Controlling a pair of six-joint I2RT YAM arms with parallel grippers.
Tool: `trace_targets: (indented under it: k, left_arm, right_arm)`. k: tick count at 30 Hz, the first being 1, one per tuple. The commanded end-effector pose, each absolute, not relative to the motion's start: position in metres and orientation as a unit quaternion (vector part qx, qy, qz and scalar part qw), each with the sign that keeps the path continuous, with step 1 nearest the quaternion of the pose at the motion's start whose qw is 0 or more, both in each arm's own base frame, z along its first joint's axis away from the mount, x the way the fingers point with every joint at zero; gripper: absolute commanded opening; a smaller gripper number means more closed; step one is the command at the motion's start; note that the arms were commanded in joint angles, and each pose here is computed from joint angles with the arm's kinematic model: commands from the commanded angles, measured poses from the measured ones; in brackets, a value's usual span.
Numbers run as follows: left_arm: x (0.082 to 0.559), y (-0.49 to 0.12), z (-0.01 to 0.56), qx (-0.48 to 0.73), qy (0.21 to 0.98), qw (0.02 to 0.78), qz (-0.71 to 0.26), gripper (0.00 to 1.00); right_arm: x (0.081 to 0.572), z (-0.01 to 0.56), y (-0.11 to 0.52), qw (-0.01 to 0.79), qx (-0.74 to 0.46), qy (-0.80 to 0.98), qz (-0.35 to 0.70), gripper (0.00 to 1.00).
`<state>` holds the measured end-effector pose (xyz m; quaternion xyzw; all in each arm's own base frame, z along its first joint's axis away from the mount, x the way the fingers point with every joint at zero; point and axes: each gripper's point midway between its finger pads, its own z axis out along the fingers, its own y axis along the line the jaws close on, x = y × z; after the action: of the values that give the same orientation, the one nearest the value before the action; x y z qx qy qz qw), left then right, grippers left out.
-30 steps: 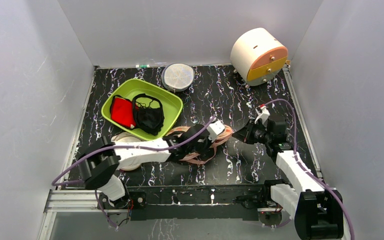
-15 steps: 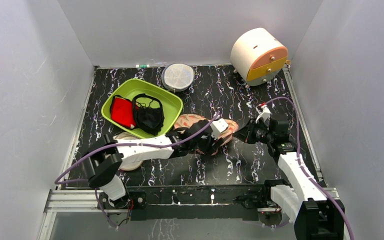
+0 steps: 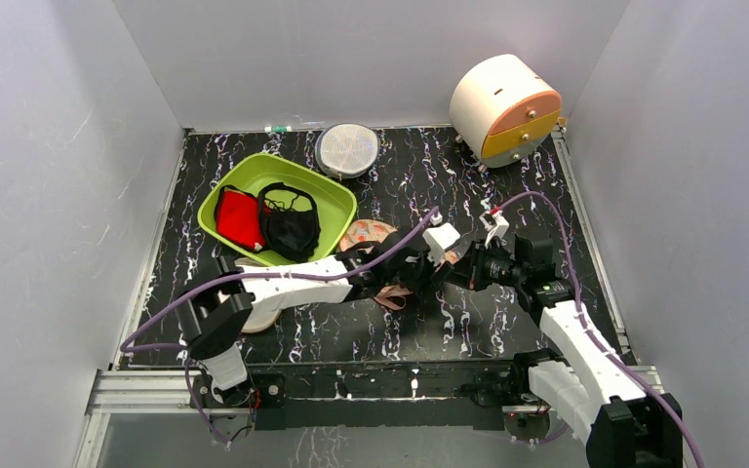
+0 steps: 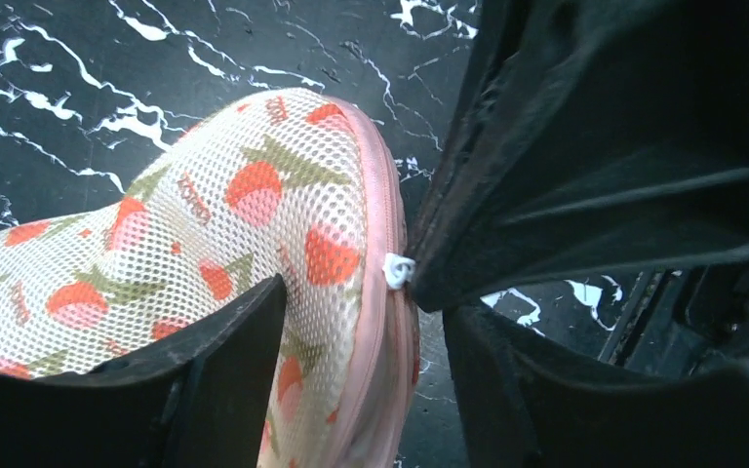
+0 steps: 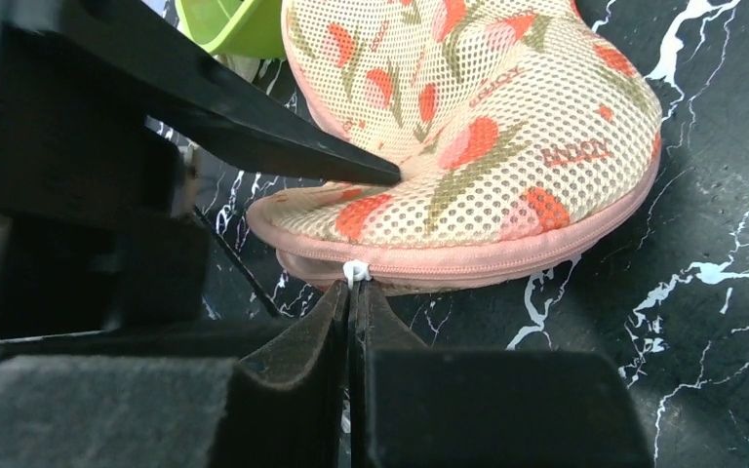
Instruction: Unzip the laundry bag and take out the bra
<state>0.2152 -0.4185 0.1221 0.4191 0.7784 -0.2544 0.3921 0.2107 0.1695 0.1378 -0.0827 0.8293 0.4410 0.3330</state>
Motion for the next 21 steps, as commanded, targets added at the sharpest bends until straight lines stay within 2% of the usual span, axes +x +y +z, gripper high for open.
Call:
trace_targets:
  k: [1,3,9,15,21]
  left_arm:
    - [0.221,-0.42,0.123,0.422,0.781,0.393,-0.24,0.49]
    - [0.218,-0.415,0.124,0.422,0.783,0.392,-0.237,0.36]
    - [0.212,-0.387,0.126,0.41,0.793,0.395,-0.219,0.08]
    - [0.207,-0.369,0.131,0.399,0.797,0.4,-0.213,0.0]
    - [0.194,-0.355,0.146,0.422,0.775,0.411,-0.23,0.0]
  right_arm:
    - [0.206,0.153,0.173,0.35,-0.094,0.814,0.454,0.0]
    - [0.207,0.153,0.173,0.351,-0.092,0.815,0.452,0.0]
    - [0.214,0.147,0.172,0.348,-0.086,0.82,0.446,0.0]
    - [0.223,0.141,0.168,0.35,-0.074,0.831,0.426,0.0]
    - [0.235,0.138,0.157,0.371,-0.048,0.839,0.395,0.0]
